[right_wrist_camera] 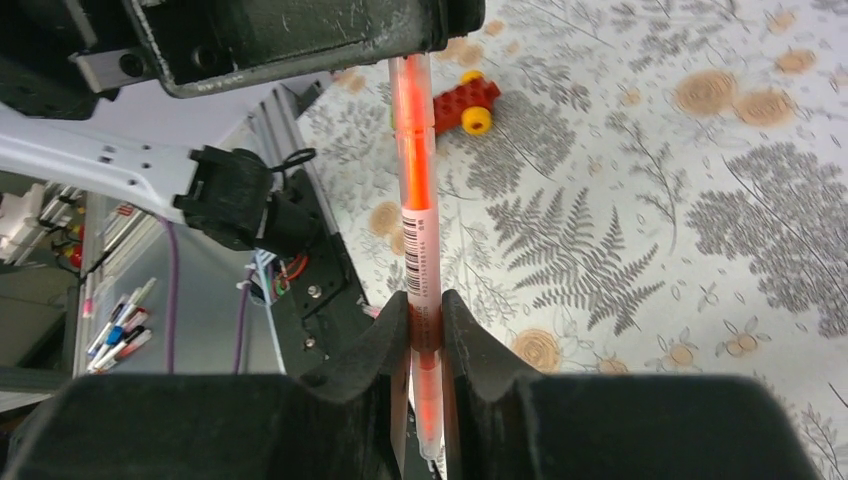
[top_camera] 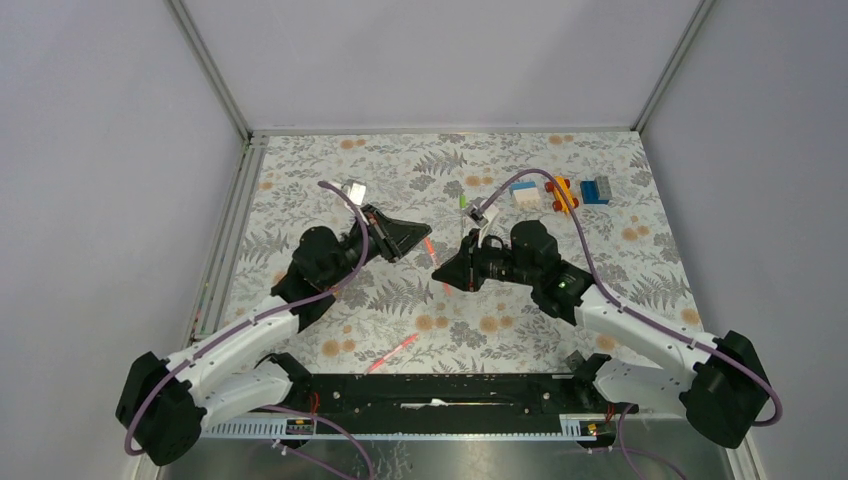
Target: Insert the pens into the pen caps
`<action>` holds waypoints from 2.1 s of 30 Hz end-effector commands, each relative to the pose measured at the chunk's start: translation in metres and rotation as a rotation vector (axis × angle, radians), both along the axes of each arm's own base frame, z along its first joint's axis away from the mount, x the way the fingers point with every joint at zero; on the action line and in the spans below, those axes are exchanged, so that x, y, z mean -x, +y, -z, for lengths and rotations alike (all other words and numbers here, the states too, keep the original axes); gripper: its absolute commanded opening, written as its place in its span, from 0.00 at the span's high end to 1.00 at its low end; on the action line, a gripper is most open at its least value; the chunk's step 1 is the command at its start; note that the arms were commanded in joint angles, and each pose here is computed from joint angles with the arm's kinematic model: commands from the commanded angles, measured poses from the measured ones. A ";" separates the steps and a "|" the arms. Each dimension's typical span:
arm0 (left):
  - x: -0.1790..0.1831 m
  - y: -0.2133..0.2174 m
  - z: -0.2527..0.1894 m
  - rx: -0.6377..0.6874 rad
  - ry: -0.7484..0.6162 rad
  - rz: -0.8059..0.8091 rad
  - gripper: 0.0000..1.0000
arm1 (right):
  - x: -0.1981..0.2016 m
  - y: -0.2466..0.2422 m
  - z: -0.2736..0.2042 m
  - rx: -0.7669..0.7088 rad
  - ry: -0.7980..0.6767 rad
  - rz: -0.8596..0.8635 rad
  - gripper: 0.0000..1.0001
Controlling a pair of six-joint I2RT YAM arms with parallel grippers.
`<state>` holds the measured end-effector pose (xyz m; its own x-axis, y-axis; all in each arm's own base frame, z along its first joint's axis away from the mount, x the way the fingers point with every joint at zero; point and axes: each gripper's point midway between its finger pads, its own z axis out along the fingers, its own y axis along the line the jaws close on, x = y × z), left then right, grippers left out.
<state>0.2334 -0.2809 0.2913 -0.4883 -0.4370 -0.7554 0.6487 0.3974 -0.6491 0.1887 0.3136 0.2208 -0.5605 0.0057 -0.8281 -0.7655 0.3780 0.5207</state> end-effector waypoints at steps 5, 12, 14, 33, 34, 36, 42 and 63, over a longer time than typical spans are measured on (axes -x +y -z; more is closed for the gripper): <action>-0.001 -0.011 0.086 -0.149 0.229 0.022 1.00 | -0.063 0.007 -0.069 -0.098 -0.179 0.222 1.00; -0.009 -0.009 0.113 -0.208 0.326 -0.033 1.00 | -0.083 0.017 -0.074 -0.051 -0.217 0.236 1.00; -0.011 -0.008 0.120 -0.226 0.360 -0.051 1.00 | -0.092 0.018 -0.078 -0.032 -0.235 0.258 1.00; -0.011 -0.013 0.140 -0.270 0.496 -0.084 1.00 | -0.143 0.053 -0.102 0.033 -0.267 0.290 1.00; -0.010 -0.013 0.138 -0.266 0.483 -0.077 1.00 | -0.141 0.052 -0.104 0.024 -0.270 0.281 1.00; -0.006 -0.014 0.131 -0.246 0.446 -0.049 1.00 | -0.136 0.052 -0.107 -0.005 -0.266 0.255 1.00; 0.010 -0.015 0.103 -0.168 0.313 0.043 1.00 | -0.101 0.047 -0.122 -0.136 -0.292 0.073 1.00; 0.061 -0.013 0.048 -0.026 0.052 0.267 1.00 | -0.007 0.018 -0.151 -0.283 -0.364 -0.294 1.00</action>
